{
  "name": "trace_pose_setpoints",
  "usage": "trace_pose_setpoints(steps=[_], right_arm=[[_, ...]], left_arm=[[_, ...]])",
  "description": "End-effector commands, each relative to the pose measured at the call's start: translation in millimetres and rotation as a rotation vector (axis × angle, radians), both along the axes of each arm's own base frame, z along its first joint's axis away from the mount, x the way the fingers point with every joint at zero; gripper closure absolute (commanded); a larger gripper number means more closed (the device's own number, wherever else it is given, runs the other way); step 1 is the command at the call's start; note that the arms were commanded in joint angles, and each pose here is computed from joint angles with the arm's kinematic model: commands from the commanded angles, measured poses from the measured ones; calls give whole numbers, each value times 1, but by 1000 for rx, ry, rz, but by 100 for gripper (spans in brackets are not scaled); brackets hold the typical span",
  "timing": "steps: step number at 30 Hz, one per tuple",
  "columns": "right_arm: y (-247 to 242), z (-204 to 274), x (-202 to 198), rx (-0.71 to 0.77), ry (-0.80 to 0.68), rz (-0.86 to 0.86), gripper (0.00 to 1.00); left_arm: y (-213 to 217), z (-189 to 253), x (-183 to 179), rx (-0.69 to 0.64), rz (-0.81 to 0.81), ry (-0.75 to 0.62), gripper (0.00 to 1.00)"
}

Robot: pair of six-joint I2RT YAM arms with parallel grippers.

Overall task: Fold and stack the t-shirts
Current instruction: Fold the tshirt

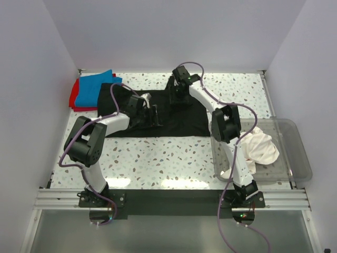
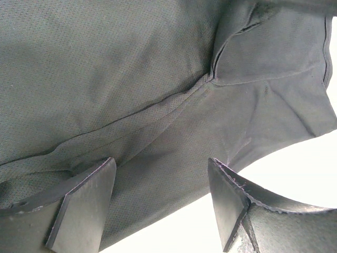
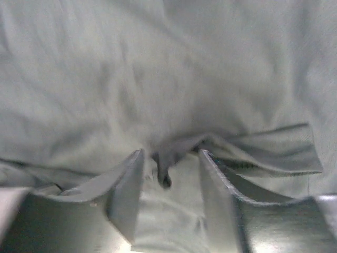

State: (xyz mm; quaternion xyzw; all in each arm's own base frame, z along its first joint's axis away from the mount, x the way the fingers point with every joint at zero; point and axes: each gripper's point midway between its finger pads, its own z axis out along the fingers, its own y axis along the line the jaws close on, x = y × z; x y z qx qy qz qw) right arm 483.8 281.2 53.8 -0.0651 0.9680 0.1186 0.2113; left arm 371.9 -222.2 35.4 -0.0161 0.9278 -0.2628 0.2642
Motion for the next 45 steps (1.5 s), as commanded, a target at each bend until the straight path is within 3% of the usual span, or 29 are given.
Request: trace_pose_setpoints(steps=[1,10,23,28,38,45], right_arm=[[6,89,34,134,-228,-44,48],[-17,127,27,124,-305,-68,36],[-31,55,-8,41,-75,-93,34],[-40,43,-14,-6,-49,-116,34],[-49,11,-37,-46,46,-109,43],[-48,-7,-30,-70,66,-106,44]], left_arm=[[9,-16,-11,42,16,53,24],[12,-2,-8,51,32,16,24],[15,1,-12,52,40,13,23],[16,-3,-16,52,43,26,23],[14,-5,-12,51,45,33,23],[13,-6,-11,51,41,39,23]])
